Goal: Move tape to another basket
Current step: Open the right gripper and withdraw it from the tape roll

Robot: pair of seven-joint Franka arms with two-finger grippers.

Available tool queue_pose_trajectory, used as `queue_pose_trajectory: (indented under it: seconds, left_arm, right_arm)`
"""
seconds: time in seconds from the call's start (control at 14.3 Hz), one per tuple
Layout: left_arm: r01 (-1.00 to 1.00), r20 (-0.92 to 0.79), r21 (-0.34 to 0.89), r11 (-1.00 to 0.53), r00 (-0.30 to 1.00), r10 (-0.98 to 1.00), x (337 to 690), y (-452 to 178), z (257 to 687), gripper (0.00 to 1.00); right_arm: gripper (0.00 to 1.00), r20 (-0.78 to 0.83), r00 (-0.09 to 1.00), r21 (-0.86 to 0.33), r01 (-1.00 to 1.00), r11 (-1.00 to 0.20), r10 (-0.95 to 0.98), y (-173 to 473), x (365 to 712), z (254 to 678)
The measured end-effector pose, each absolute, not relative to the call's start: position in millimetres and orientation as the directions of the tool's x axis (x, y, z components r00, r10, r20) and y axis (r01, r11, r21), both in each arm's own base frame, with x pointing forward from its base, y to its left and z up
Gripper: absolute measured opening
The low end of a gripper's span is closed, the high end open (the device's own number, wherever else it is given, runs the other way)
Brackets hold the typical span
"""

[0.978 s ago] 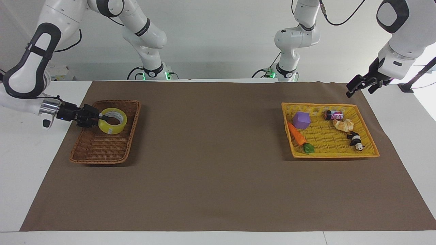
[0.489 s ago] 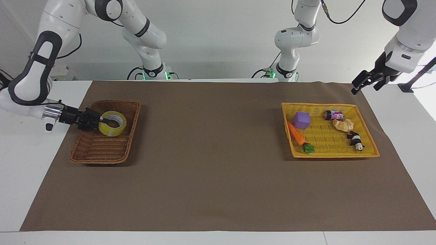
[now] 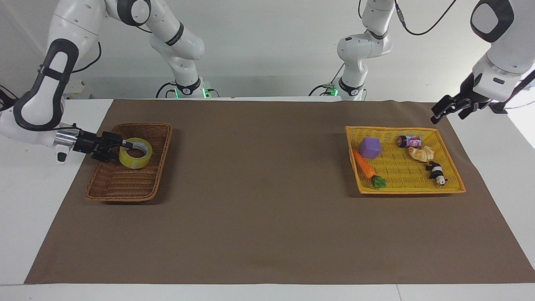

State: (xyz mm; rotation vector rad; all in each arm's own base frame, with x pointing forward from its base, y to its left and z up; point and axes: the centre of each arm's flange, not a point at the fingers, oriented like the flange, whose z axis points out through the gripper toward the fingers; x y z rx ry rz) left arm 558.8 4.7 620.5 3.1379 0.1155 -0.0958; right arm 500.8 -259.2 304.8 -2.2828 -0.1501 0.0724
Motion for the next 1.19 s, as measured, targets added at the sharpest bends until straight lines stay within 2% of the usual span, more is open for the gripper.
queue_pose_trajectory:
  seconds: [0.28,0.56,0.77,0.91,1.19]
  left_arm:
    - [0.07,-0.055,-0.002,-0.998,0.996,0.07,555.9,3.1,633.5,1.0]
    - [0.057,-0.036,-0.001,-0.998,0.998,0.057,554.0,-4.8,642.9,1.0]
    - [0.05,-0.057,-0.002,-0.999,0.997,0.05,552.5,-8.3,634.3,1.0]
    - [0.05,-0.062,-0.003,-0.999,0.997,0.05,552.1,-8.4,632.3,1.0]
    - [0.053,-0.061,-0.003,-0.999,0.997,0.053,551.0,-6.9,633.2,1.0]
  right_arm:
    - [1.0,0.008,0.974,-0.662,0.175,-0.729,0.226,-253.0,516.0,331.8]
    - [1.0,0.03,0.919,-0.437,0.366,-0.822,0.393,-206.6,539.9,415.9]
    - [1.0,0.026,0.908,-0.313,0.405,-0.859,0.418,-161.2,547.0,479.5]
    - [1.0,-0.015,0.926,-0.211,0.367,-0.906,0.378,-126.3,551.9,517.0]
    - [1.0,-0.096,0.99,-0.11,0.089,-0.99,0.1,-90.1,542.2,574.9]
